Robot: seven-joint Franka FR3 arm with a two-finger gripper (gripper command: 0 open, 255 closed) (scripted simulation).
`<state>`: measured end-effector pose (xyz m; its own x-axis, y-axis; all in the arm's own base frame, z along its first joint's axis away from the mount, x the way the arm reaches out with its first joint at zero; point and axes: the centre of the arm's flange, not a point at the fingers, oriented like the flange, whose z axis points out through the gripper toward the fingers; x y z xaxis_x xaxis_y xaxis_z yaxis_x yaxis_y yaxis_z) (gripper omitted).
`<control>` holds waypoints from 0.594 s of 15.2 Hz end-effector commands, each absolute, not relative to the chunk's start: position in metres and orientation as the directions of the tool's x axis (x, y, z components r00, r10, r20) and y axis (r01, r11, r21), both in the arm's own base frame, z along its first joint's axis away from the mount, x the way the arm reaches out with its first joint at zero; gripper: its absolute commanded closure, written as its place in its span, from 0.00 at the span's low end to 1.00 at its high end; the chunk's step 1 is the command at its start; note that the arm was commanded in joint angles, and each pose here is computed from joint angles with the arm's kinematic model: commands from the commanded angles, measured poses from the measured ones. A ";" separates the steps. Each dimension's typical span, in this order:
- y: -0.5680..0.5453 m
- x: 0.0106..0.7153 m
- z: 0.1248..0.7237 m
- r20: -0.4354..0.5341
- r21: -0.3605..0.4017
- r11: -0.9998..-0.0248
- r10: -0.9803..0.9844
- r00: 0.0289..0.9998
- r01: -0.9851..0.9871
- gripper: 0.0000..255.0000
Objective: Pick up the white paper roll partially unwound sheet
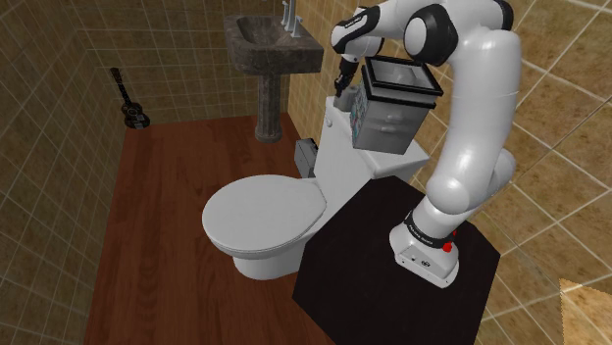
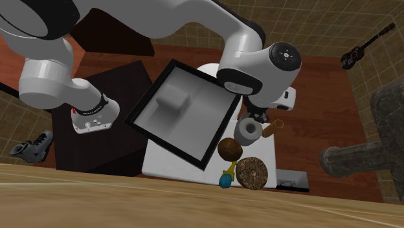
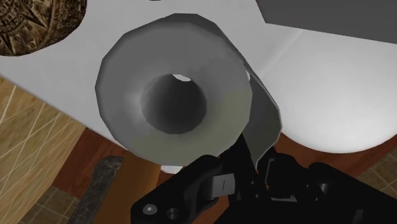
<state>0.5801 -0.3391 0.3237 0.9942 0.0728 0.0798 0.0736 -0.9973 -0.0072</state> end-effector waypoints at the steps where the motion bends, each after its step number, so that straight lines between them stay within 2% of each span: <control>1: -0.338 0.579 0.331 0.077 -0.009 -0.997 0.073 0.994 0.074 1.00; 9: -0.338 0.580 0.373 0.078 -0.009 -0.997 0.073 0.994 0.074 1.00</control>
<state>0.5792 -0.3378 0.3682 0.9943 0.0731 0.0770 0.0740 -0.9972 -0.0096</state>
